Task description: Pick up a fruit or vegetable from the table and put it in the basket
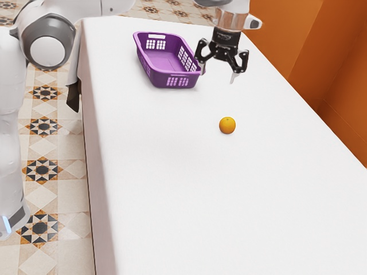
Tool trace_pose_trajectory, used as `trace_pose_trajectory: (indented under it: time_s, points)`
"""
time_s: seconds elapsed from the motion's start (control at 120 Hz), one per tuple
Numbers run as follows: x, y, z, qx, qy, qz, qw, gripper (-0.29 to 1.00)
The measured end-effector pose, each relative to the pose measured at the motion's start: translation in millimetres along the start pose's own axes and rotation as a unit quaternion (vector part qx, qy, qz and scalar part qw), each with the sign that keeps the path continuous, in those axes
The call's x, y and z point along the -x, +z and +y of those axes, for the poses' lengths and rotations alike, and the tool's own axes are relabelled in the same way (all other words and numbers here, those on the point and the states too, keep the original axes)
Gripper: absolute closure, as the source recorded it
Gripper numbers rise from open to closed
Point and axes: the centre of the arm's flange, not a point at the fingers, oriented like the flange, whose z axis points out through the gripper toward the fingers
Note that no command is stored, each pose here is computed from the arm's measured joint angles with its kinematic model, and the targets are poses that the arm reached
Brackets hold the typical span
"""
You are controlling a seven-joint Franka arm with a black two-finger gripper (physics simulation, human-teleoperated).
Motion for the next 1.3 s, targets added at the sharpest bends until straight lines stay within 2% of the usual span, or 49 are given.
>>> trace_pose_trajectory:
  time_s: [0.267, 0.367, 0.517, 0.675, 0.867, 0.95, 1.05, 1.158, 1.3]
  points:
    - [12, 7, 9, -0.01, -0.135, -0.011, 0.991, 0.0]
    - [-2, 25, 11, -0.023, -0.174, -0.019, 0.984, 0.0]
    - [-26, 58, 15, -0.036, -0.154, -0.03, 0.987, 0.0]
    - [-55, 119, 28, -0.052, -0.121, -0.053, 0.99, 0.0]
    - [-71, 154, 19, -0.041, -0.096, -0.073, 0.992, 0.0]
    - [-99, 159, -3, -0.031, -0.108, -0.073, 0.991, 0.0]
    - [-138, 152, -22, -0.007, -0.116, -0.06, 0.991, 0.0]
    - [-175, 154, -14, 0.027, -0.099, -0.046, 0.994, 0.0]
    - [-187, 174, 1, 0.049, -0.064, -0.044, 0.996, 0.0]
